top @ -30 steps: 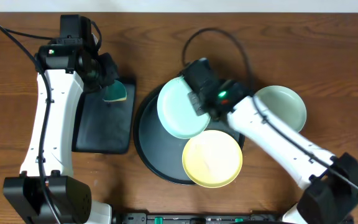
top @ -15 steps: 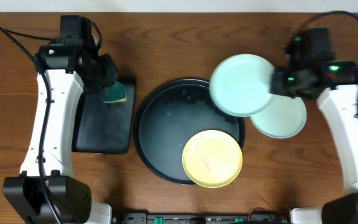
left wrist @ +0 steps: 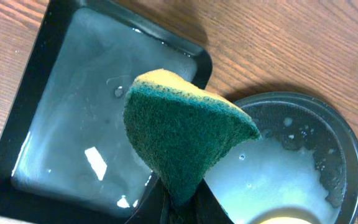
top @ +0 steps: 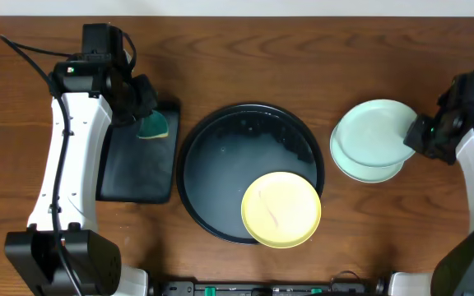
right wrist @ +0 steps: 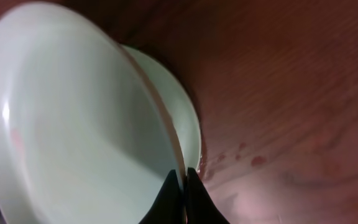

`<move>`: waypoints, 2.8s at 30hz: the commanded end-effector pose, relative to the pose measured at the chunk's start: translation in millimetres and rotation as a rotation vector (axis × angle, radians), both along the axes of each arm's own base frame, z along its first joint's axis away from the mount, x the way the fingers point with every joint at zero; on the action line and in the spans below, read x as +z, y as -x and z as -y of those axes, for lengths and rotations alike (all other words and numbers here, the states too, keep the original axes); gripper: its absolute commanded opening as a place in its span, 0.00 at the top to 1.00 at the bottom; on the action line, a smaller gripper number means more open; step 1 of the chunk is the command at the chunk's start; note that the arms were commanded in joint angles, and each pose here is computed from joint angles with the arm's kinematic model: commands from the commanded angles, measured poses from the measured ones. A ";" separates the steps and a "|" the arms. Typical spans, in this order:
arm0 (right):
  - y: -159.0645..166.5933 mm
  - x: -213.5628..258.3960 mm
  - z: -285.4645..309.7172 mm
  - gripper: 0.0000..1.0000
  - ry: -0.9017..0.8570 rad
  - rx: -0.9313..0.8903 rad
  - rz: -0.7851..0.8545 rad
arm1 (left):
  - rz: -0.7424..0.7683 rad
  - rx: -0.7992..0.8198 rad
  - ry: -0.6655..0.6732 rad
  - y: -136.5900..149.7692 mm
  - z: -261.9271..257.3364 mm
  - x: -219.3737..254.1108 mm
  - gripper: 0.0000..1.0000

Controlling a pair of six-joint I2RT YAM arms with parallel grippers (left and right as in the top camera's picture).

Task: Clean dirty plates on tray and stack at the side
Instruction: 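Carry the mint plate with the right gripper onto the first mint plate, then release the stack and grasp the yellow plate rim with the right gripper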

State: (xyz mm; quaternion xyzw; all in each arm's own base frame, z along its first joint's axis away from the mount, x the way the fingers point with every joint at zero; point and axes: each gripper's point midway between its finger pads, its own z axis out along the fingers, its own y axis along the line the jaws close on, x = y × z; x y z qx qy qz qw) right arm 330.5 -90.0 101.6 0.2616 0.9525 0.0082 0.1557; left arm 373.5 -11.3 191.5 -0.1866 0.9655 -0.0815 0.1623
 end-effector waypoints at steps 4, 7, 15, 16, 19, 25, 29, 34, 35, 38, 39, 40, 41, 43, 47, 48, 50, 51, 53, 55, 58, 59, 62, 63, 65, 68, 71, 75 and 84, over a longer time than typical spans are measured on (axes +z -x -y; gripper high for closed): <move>7.3 -34.2 -3.5 0.99 -0.014 -0.010 0.009 | 0.004 -0.010 -0.007 -0.8 -0.6 -2.0 0.92; 8.3 -36.8 -6.1 0.78 -0.015 -0.004 0.005 | 0.005 -0.010 -0.007 -0.9 -0.6 -2.0 0.92; 0.1 -19.7 -68.0 0.56 -0.223 0.202 0.035 | 0.005 -0.010 -0.007 -1.0 -0.6 -2.0 0.93; -2.0 -13.0 -84.7 0.56 -0.269 0.274 0.050 | 0.005 -0.010 -0.007 -1.0 -0.6 -2.0 0.92; 0.0 -2.3 -118.8 0.56 -0.314 0.410 0.047 | 0.005 -0.010 -0.007 -1.0 -0.6 -2.0 0.92; 30.9 -10.0 -178.3 0.53 -0.309 0.612 -0.078 | 0.004 -0.010 -0.006 -0.8 -0.5 -2.3 0.92; 56.5 -23.5 -197.8 0.53 -0.254 0.698 -0.200 | 0.004 -0.010 -0.006 -0.8 -0.5 -2.3 0.92; 78.1 -39.5 -209.6 0.57 -0.220 0.759 -0.319 | 0.003 -0.010 -0.007 -0.7 -0.6 -2.3 0.92; 81.4 -42.6 -211.9 0.60 -0.220 0.772 -0.339 | 0.004 -0.010 -0.006 -0.8 -0.5 -2.3 0.92; 90.3 -51.6 -217.0 0.65 -0.218 0.817 -0.391 | 0.003 -0.010 -0.007 -0.7 -0.6 -2.3 0.92; 93.3 -54.2 -218.3 0.67 -0.217 0.828 -0.409 | 0.004 -0.010 -0.007 -0.8 -0.6 -2.3 0.92; 95.5 -56.7 -219.1 0.69 -0.217 0.831 -0.423 | 0.004 -0.010 -0.007 -0.8 -0.6 -2.3 0.92; 97.5 -59.7 -220.2 0.70 -0.218 0.836 -0.439 | 0.004 -0.010 -0.007 -0.8 -0.6 -2.3 0.92; 99.5 -63.9 -221.1 0.73 -0.218 0.842 -0.457 | 0.004 -0.010 -0.007 -0.8 -0.6 -2.3 0.92; 99.8 -68.6 -221.3 0.80 -0.218 0.841 -0.470 | 0.004 -0.010 -0.007 -0.8 -0.6 -2.3 0.92; 99.4 -68.6 -221.5 0.81 -0.218 0.841 -0.469 | 0.004 -0.010 -0.007 -0.8 -0.6 -2.3 0.92; 97.0 -69.1 -222.3 0.81 -0.217 0.843 -0.458 | 0.004 -0.010 -0.007 -0.8 -0.6 -2.3 0.92; 96.0 -69.3 -222.6 0.81 -0.216 0.843 -0.453 | 0.004 -0.010 -0.007 -0.8 -0.6 -2.3 0.92; 94.0 -71.3 -223.4 0.81 -0.216 0.845 -0.441 | 0.004 -0.010 -0.007 -0.8 -0.6 -2.3 0.93; 94.0 -73.3 -223.4 0.81 -0.215 0.846 -0.437 | 0.004 -0.010 -0.007 -0.8 -0.6 -2.3 0.92; 96.6 -77.0 -222.4 0.81 -0.216 0.845 -0.441 | 0.004 -0.010 -0.007 -0.8 -0.7 -2.3 0.92; 98.2 -78.2 -221.8 0.81 -0.216 0.845 -0.446 | 0.004 -0.010 -0.007 -0.8 -0.6 -2.3 0.92; 101.0 -80.5 -220.8 0.82 -0.216 0.848 -0.452 | 0.004 -0.010 -0.007 -0.8 -0.7 -2.3 0.92; 101.3 -81.2 -220.7 0.82 -0.216 0.848 -0.452 | 0.004 -0.010 -0.007 -0.8 -0.7 -2.3 0.92; 101.9 -82.1 -220.5 0.86 -0.216 0.848 -0.453 | 0.004 -0.010 -0.007 -0.8 -0.7 -2.3 0.92; 100.3 -82.3 -221.1 0.97 -0.216 0.849 -0.446 | 0.004 -0.010 -0.007 -0.8 -0.7 -2.3 0.92; 95.2 -82.9 -223.1 0.99 -0.214 0.852 -0.422 | 0.004 -0.010 -0.007 -0.8 -0.6 -2.3 0.92; 79.3 -76.3 -231.2 0.99 -0.225 0.846 -0.363 | 0.004 -0.010 -0.007 -0.8 -0.6 -2.3 0.92; 0.0 -20.4 -260.1 0.99 -0.223 0.792 -0.092 | 0.004 -0.011 -0.006 -0.7 -0.3 -2.3 0.92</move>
